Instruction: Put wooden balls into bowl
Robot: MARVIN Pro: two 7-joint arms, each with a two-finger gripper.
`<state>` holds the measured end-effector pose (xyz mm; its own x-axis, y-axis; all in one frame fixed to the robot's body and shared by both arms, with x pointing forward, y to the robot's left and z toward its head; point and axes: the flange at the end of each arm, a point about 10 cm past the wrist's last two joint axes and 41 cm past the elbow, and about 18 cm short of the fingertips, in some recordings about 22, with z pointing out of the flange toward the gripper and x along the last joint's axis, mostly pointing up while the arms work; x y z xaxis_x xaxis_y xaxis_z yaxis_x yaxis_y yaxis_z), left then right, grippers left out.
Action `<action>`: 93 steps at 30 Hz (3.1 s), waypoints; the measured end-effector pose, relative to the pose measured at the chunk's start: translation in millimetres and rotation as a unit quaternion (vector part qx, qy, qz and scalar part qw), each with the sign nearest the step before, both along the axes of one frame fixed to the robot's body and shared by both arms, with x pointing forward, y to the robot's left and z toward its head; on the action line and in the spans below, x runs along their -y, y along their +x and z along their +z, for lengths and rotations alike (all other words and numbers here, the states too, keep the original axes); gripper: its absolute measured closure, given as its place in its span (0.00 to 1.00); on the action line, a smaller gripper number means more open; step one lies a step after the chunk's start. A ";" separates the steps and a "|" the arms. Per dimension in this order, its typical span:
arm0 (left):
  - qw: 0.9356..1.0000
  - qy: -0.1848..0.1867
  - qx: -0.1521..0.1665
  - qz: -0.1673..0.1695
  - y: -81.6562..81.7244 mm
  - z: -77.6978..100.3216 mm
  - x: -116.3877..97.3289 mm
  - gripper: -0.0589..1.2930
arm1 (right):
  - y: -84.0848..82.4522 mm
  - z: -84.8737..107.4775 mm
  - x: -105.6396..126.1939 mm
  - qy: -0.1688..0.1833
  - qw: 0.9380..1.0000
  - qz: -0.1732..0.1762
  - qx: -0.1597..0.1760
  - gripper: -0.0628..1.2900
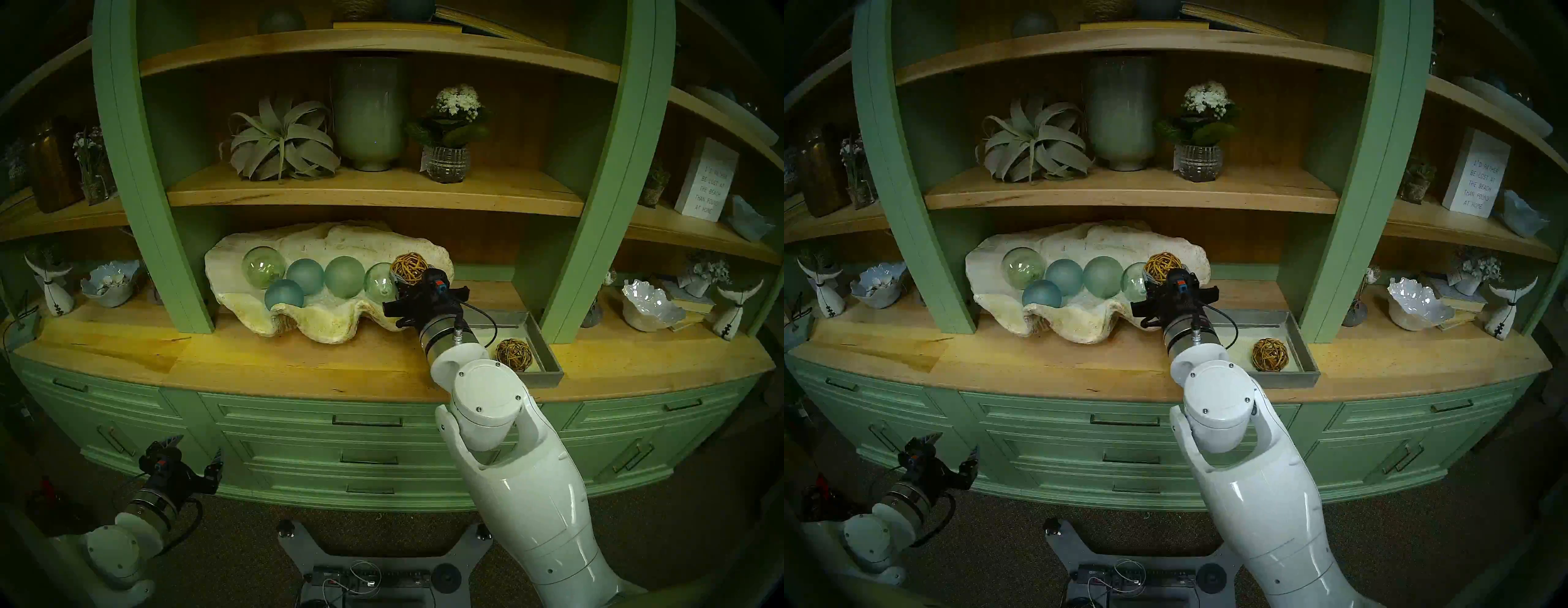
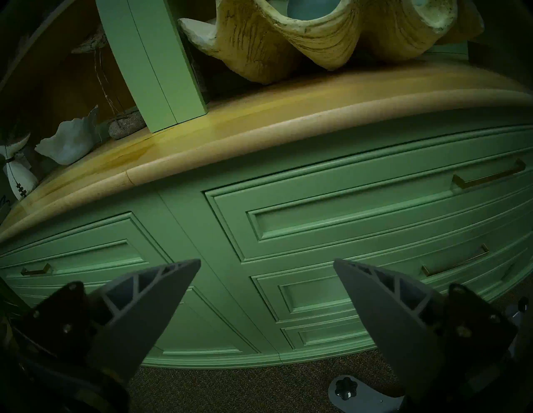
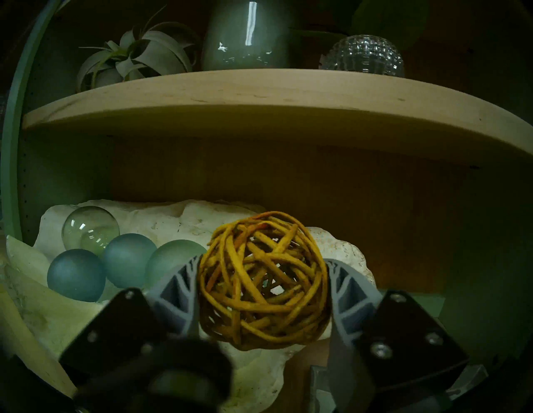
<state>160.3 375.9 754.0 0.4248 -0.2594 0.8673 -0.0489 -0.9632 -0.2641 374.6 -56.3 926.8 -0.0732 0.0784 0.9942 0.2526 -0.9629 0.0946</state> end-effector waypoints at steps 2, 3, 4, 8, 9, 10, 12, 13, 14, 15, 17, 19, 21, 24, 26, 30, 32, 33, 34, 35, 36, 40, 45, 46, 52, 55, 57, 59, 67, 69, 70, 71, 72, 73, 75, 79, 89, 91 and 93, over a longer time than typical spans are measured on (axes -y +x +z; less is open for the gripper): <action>1.000 0.000 0.000 0.000 0.0 0.0 0.0 0.02 | 1.6 -0.7 -8.4 -0.001 1.000 0.008 -0.001 0.54; 1.000 0.000 0.000 0.000 0.0 0.0 0.0 0.02 | 1.7 -0.6 -10.1 0.000 1.000 0.010 -0.001 0.54; 1.000 0.000 0.000 0.000 0.0 0.0 0.0 0.02 | 1.9 -0.6 -11.7 0.000 1.000 0.011 -0.002 0.54; 1.000 0.000 0.000 0.000 0.0 0.0 -0.1 0.02 | 1.5 0.3 -20.3 0.001 1.000 0.019 -0.002 0.54; 1.000 0.000 0.000 0.000 0.0 0.1 -0.1 0.02 | 1.2 0.4 -21.6 0.001 1.000 0.019 -0.002 0.54; 1.000 0.000 0.000 0.000 0.1 0.1 -0.1 0.02 | 0.8 0.4 -22.9 0.002 1.000 0.019 -0.003 0.54; 1.000 0.000 0.000 0.000 0.1 0.1 -0.1 0.02 | 0.1 0.3 -24.1 0.002 1.000 0.019 -0.003 0.54; 1.000 0.000 0.000 0.000 0.1 0.1 -0.1 0.02 | -0.2 0.1 -24.2 0.002 1.000 0.018 -0.004 0.54; 1.000 0.000 0.000 0.000 0.1 0.1 -0.1 0.02 | -0.6 -0.1 -23.8 0.002 1.000 0.016 -0.005 0.54; 1.000 0.000 0.000 0.000 0.1 0.2 -0.1 0.02 | -0.9 -0.1 -23.6 0.002 1.000 0.015 -0.005 0.54; 1.000 0.000 0.000 0.000 0.1 0.2 -0.1 0.02 | -2.5 0.2 -22.0 0.004 1.000 0.012 -0.006 0.54; 1.000 0.000 0.000 0.000 0.2 0.2 -0.1 0.02 | -4.3 0.0 -20.0 0.005 1.000 0.010 -0.008 0.54; 1.000 0.000 0.000 0.000 0.2 0.2 -0.1 0.02 | -7.5 -2.7 -16.4 0.006 1.000 0.006 -0.012 0.54; 1.000 0.000 0.000 0.000 0.2 0.2 -0.1 0.02 | -10.5 -9.7 -12.5 0.004 1.000 0.004 -0.021 0.54; 1.000 0.000 0.000 0.000 0.2 0.3 -0.1 0.02 | -12.1 -14.3 -10.4 0.004 1.000 0.003 -0.027 0.54; 1.000 0.000 0.000 0.000 0.2 0.3 -0.1 0.02 | -14.3 -21.9 -7.0 0.002 0.999 0.002 -0.038 0.54; 1.000 0.000 0.000 0.000 0.2 0.3 -0.2 0.02 | -14.6 -24.3 -6.1 0.002 0.999 0.004 -0.041 0.54; 1.000 0.000 0.000 0.000 0.3 0.3 -0.2 0.02 | -14.6 -25.6 -5.7 0.001 0.999 0.005 -0.043 0.54; 1.000 0.000 0.000 0.000 0.3 0.3 -0.2 0.02 | -14.6 -26.2 -5.6 0.001 0.999 0.006 -0.044 0.54; 1.000 0.000 0.000 0.000 0.3 0.3 -0.2 0.02 | -14.5 -27.1 -5.4 0.000 0.999 0.008 -0.045 0.54; 1.000 0.000 0.000 0.000 0.3 0.3 -0.2 0.02 | -14.3 -28.3 -5.2 0.000 0.999 0.009 -0.046 0.54; 1.000 0.000 0.000 0.000 0.3 0.3 -0.2 0.02 | -13.0 -33.0 -4.1 -0.002 0.999 0.014 -0.052 0.54; 1.000 0.000 0.000 0.000 0.3 0.3 -0.2 0.02 | -10.0 -38.0 -2.4 -0.005 0.998 0.016 -0.058 0.54; 1.000 0.000 0.000 0.000 0.3 0.3 -0.2 0.02 | -9.2 -39.0 -2.0 -0.006 0.998 0.017 -0.059 0.54; 1.000 0.000 0.000 0.000 0.3 0.3 -0.2 0.02 | -4.2 -45.5 -0.7 -0.009 0.998 0.019 -0.063 0.54; 1.000 0.000 0.000 0.000 0.3 0.3 -0.2 0.02 | -1.7 -45.7 -1.5 -0.010 0.998 0.021 -0.062 0.54; 1.000 0.000 0.000 0.000 0.3 0.3 -0.3 0.02 | 0.9 -46.5 -2.6 -0.011 0.998 0.023 -0.062 0.54; 1.000 0.000 0.000 0.000 0.3 0.3 -0.3 0.02 | 2.8 -46.9 -3.5 -0.012 0.998 0.024 -0.062 0.54; 1.000 0.000 0.000 0.000 0.3 0.3 -0.2 0.02 | 8.1 -46.1 -8.1 -0.016 0.998 0.027 -0.059 0.54; 1.000 0.000 0.000 0.000 0.3 0.3 -0.3 0.02 | 8.9 -45.7 -9.0 -0.017 0.998 0.027 -0.058 0.54; 1.000 0.000 0.000 0.000 0.3 0.3 -0.3 0.02 | 9.2 -45.6 -9.0 -0.017 0.998 0.027 -0.057 0.54; 1.000 0.000 0.000 0.000 0.3 0.3 -0.3 0.02 | 9.5 -45.6 -9.0 -0.018 0.998 0.027 -0.057 0.54; 1.000 0.000 0.000 0.000 0.3 0.3 -0.3 0.02 | 9.7 -45.4 -8.7 -0.019 0.998 0.026 -0.057 0.55; 1.000 0.000 0.000 0.000 0.3 0.3 -0.3 0.02 | 9.8 -45.5 -8.7 -0.019 0.998 0.026 -0.056 0.56; 1.000 0.000 0.000 0.000 0.3 0.3 -0.3 0.02 | 10.0 -45.3 -8.6 -0.020 0.998 0.025 -0.056 0.55; 1.000 0.000 0.000 0.000 0.3 0.3 -0.3 0.02 | 10.5 -45.1 -8.0 -0.021 0.998 0.024 -0.055 0.51; 1.000 0.000 0.000 0.000 0.3 0.3 -0.3 0.02 | 10.7 -44.6 -6.6 -0.022 0.998 0.023 -0.055 0.44; 1.000 0.000 0.000 0.000 0.3 0.3 -0.3 0.02 | 10.3 -44.8 -6.2 -0.023 0.998 0.023 -0.055 0.40; 1.000 0.000 0.000 0.000 0.3 0.3 -0.3 0.02 | 10.1 -45.0 -6.2 -0.022 0.998 0.024 -0.056 0.37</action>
<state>160.7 376.2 754.4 0.4243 -0.2598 0.8674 -0.0485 -0.9631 -0.2648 384.7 -50.1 881.9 0.0325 0.1222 0.9920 0.3091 -0.9451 0.1063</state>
